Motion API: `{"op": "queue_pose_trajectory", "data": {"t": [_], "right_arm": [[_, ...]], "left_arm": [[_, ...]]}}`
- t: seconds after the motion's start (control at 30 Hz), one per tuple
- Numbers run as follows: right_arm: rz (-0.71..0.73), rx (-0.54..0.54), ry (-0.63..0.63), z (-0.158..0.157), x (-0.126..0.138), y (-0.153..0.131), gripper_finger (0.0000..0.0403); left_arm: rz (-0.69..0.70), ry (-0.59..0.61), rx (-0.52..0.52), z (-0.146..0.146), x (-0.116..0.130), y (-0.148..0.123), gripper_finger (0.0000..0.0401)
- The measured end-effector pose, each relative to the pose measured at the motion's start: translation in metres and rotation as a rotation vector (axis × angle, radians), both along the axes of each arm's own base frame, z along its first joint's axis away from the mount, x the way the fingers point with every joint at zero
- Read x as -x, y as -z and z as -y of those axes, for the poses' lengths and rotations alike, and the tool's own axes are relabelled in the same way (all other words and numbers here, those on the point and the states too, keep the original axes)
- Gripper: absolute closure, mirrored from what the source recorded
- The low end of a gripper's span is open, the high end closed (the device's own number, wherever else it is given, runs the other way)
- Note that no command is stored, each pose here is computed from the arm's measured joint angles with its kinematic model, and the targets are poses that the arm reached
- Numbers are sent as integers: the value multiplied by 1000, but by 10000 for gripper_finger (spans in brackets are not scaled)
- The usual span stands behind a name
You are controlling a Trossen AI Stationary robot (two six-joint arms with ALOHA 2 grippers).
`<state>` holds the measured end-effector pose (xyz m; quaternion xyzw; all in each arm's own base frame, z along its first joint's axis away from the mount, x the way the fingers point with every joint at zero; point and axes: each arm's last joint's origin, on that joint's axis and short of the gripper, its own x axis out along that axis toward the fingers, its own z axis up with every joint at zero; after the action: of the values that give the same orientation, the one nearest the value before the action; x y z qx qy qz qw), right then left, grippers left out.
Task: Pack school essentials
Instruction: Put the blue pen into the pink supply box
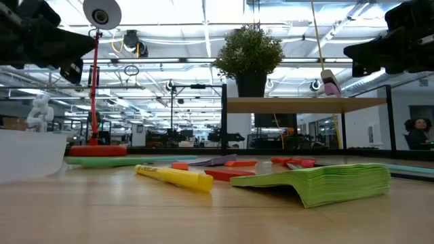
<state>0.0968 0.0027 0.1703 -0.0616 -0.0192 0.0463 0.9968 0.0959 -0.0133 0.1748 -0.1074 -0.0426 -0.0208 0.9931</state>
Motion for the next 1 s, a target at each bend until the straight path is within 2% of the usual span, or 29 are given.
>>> {"op": "queue_pose_trajectory", "data": {"t": [0.23,0.33,0.47,0.6,0.77,1.0], "right_arm": [[32,-9,14,0,0,-3,403],[40,-29,13,0,0,-4,403],[34,-103,9,0,0,-4,403],[27,-188,5,0,0,-4,403],[20,-275,0,0,0,-4,403],[14,-323,-3,0,0,-4,403]], "left_arm": [[70,-93,-32,-3,5,-28,372],[104,-104,-89,-4,7,-53,395],[102,-110,-156,-4,6,-90,398],[29,-106,-210,-3,2,-130,399],[-61,-100,-225,-2,-5,-181,399],[-193,-86,-204,1,-20,-233,400]]}}
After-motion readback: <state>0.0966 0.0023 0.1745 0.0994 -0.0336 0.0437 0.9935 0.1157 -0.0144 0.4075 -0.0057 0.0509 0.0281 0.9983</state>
